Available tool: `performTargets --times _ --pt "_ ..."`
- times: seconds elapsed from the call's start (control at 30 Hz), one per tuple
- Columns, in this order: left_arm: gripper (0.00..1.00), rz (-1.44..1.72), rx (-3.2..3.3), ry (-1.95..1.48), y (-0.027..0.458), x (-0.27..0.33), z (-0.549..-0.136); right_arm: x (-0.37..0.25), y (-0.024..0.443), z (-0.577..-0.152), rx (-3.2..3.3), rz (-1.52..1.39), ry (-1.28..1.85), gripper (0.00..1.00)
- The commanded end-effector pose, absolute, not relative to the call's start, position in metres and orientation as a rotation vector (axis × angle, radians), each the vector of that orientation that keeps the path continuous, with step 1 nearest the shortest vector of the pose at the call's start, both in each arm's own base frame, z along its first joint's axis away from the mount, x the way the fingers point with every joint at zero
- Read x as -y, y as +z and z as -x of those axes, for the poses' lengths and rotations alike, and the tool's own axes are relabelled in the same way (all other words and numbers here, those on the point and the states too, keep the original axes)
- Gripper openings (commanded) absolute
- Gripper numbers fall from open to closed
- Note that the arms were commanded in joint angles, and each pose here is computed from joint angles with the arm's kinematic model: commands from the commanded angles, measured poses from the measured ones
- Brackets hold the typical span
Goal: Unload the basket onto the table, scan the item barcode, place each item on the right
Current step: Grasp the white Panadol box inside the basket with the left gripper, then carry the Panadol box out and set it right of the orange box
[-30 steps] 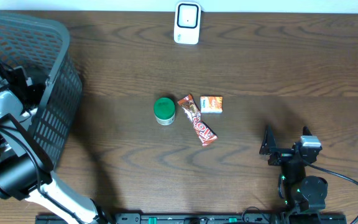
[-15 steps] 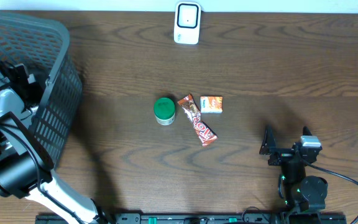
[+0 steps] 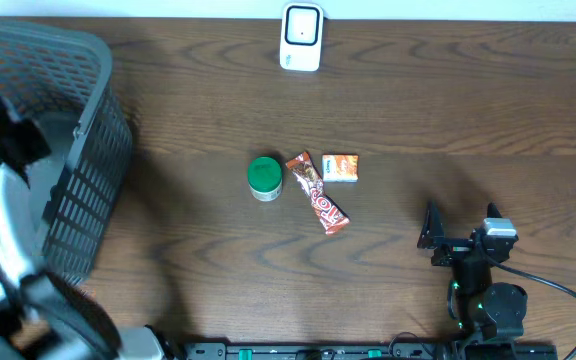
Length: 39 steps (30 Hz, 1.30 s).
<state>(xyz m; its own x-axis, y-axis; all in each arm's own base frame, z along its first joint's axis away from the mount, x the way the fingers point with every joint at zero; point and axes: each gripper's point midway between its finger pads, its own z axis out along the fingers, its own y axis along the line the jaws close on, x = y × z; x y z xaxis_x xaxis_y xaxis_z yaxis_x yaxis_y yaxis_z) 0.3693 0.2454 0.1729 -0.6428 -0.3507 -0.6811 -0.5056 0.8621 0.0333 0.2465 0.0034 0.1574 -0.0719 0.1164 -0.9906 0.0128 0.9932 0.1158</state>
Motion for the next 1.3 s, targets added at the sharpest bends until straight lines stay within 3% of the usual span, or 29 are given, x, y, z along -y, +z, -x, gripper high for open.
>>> performTargets --times 0.0,0.27,0.53,0.8,1.27 --pt "0.44 0.672 -2.150 0.311 0.244 -0.238 -0.352 -0.003 0.156 -0.246 -1.646 -0.089 0.075 0.99" --pt "0.44 0.594 -1.932 0.050 0.341 -0.159 -0.308 -0.003 0.156 -0.246 -1.646 -0.089 0.075 0.99" --pt "0.44 0.359 -1.965 -0.388 0.357 -0.038 -0.309 -0.003 0.156 -0.246 -1.646 -0.089 0.075 0.99" --pt "0.44 0.006 -2.128 -0.653 0.329 0.097 -0.324 -0.003 0.156 -0.246 -1.646 -0.089 0.075 0.99" --pt "0.44 -0.459 -2.381 -0.725 0.182 0.304 -0.345 -0.003 0.156 -0.246 -1.646 -0.089 0.075 0.99"
